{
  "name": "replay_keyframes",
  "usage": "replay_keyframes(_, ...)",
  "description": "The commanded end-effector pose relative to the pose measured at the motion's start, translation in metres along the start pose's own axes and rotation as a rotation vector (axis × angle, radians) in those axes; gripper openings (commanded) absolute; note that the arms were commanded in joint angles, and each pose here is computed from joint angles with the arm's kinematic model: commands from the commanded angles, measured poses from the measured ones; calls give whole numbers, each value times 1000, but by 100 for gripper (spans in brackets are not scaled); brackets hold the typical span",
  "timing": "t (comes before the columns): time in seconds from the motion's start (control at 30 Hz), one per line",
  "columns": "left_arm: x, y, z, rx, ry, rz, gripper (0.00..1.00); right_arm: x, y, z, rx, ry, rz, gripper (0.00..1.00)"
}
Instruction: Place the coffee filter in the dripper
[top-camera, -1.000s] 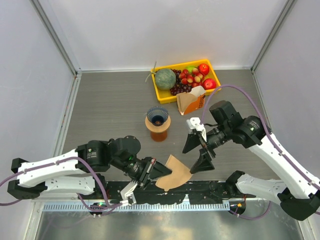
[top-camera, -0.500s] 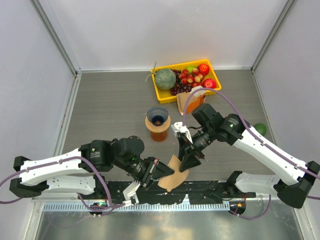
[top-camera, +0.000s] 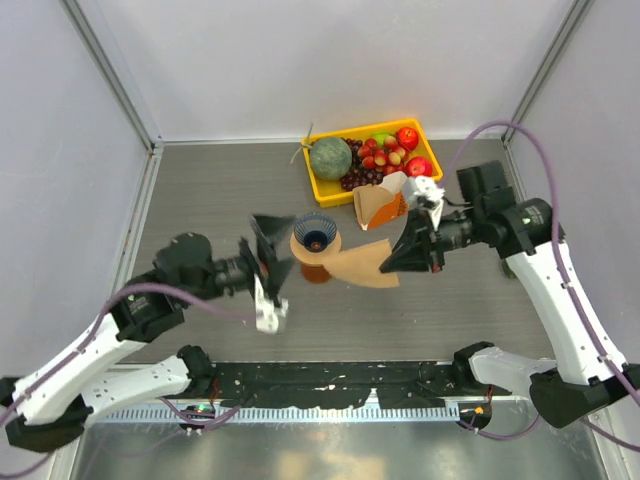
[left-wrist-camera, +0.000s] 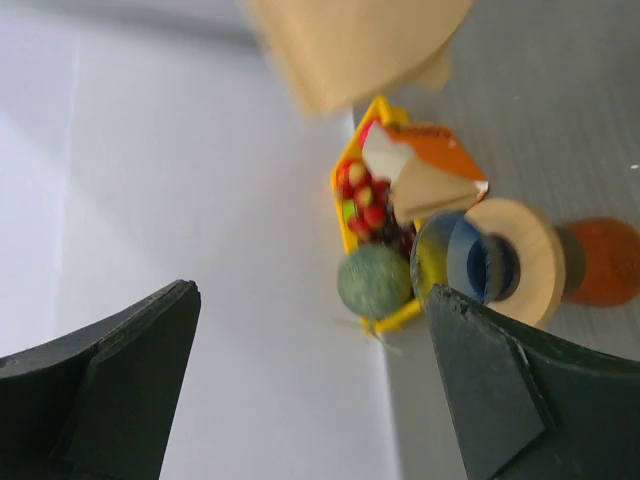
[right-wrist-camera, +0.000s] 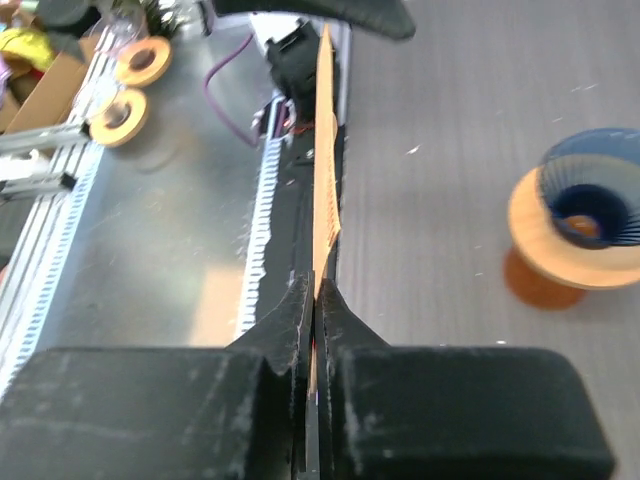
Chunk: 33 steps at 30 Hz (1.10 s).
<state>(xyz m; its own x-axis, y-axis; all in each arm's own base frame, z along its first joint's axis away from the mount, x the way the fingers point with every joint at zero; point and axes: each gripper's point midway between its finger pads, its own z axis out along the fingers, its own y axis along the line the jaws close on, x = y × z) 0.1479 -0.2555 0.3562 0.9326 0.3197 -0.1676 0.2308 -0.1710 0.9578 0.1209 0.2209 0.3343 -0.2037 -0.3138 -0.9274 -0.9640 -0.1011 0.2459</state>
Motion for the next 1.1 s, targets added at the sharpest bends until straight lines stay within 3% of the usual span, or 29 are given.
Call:
replay_keyframes(0.0,28,40,-39,-205,75,-636,100,-55,7,-26,44,-187,-175,5)
replay_keyframes(0.1,10,27,-36,-216,-42,-857,100,-97,-2,-35,130,-314,-187,5)
replay_keyframes(0.13,7,26,-35,-255,-81,-944,100,-93,-12,-32,148,-341,-114,5)
replay_keyframes(0.17,1,28,-34,-274,-130,-1019,99,-115,-7,-37,149,-423,-178,5)
replay_keyframes(0.23,-4,25,-26,-253,-177,-1164,99,-121,-9,-38,144,-496,-124,5)
replay_keyframes(0.4,-33,62,-22,-249,-406,-1350,99,-137,-9,-40,155,-588,-82,5)
replay_keyframes(0.67,-74,136,2,-126,-568,-1335,99,-146,14,-31,54,-697,-45,5)
replay_keyframes(0.83,-70,157,10,-162,-559,-1374,94,-158,30,-38,28,-729,-65,5)
replay_keyframes(0.93,-69,157,9,-168,-553,-1371,84,-163,35,-42,29,-751,-74,5)
replay_keyframes(1.07,-76,155,6,-136,-583,-1366,61,-158,26,-40,46,-756,-56,5)
